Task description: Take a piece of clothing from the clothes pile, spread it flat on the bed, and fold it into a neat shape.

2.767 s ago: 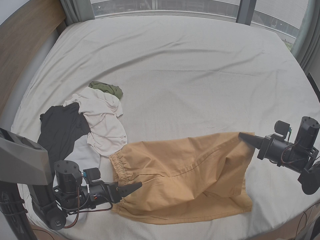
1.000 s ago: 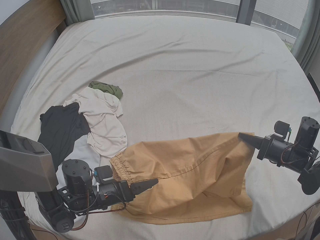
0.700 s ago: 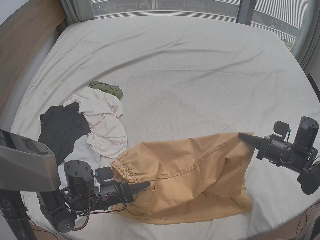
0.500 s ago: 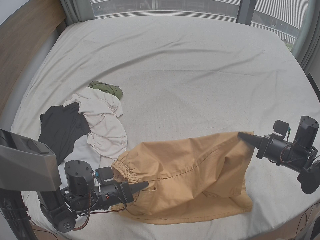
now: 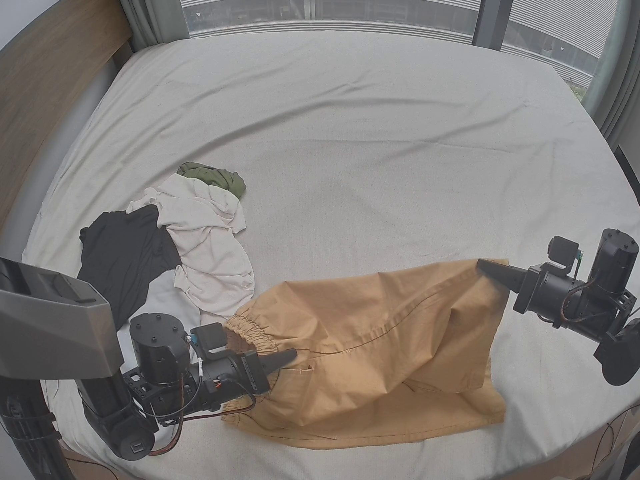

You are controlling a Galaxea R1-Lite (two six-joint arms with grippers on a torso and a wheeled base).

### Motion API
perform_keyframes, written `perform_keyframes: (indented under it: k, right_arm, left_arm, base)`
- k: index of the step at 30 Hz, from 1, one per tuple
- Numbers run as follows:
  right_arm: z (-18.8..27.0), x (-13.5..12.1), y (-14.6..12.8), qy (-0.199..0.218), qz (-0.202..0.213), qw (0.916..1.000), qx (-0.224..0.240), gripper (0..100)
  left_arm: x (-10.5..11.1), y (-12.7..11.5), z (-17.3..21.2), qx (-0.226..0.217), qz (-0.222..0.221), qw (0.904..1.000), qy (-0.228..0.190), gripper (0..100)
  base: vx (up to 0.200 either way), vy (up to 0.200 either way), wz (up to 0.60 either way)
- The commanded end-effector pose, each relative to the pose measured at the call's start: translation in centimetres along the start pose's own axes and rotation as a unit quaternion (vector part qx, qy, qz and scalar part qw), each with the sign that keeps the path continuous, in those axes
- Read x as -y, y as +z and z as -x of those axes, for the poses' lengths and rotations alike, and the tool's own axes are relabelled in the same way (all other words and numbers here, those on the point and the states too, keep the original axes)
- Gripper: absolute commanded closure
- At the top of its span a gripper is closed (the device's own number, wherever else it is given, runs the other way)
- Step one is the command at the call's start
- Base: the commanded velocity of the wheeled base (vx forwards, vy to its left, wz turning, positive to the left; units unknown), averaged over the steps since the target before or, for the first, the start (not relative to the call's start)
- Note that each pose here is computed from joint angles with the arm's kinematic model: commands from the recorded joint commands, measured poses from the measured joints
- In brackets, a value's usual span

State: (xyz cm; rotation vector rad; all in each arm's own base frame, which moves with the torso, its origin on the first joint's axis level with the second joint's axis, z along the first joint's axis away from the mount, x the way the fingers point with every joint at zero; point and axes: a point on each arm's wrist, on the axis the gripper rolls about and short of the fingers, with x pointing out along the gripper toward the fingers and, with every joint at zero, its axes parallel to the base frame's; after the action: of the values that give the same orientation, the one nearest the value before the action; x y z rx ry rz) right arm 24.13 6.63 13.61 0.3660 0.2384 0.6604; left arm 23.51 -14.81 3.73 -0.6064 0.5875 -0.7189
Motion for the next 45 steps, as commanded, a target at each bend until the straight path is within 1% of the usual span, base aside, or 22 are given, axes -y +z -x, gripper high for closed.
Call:
perform_keyframes:
  k: [1, 6, 20, 21, 34, 45]
  right_arm:
    - [0.0, 0.0, -0.1, 0.0, -0.001, 1.0, -0.001, 100]
    - [0.0, 0.0, -0.1, 0.001, -0.001, 1.0, -0.001, 100]
    - [-0.1, 0.1, -0.2, 0.0, -0.002, 1.0, -0.003, 100]
    - [-0.1, 0.1, -0.2, 0.0, -0.002, 1.0, -0.003, 100]
    - [-0.1, 0.1, -0.1, 0.0, -0.001, 1.0, -0.002, 100]
    - [-0.1, 0.1, 0.7, 0.0, 0.004, 0.9999, 0.012, 100]
  left_arm:
    - [-0.7, -0.7, -0.2, -0.013, -0.013, 0.9998, 0.012, 0]
    - [-0.8, -1.5, 0.3, -0.032, -0.016, 0.9992, 0.019, 0]
    - [-0.7, -1.7, 0.3, -0.035, -0.017, 0.999, 0.02, 0]
    - [-0.7, -1.7, 0.3, -0.035, -0.017, 0.999, 0.02, 100]
    - [-0.5, -1.0, 0.2, -0.02, -0.021, 0.9995, 0.014, 100]
    - [2.4, 1.5, 1.5, 0.037, -0.044, 0.9977, -0.034, 100]
  base:
    - [0.0, 0.0, 0.0]
    - [0.0, 0.0, 0.0]
    - [0.0, 0.0, 0.0]
    - [0.0, 0.0, 0.0]
    - [0.0, 0.0, 0.0]
    - [0.0, 0.0, 0.0]
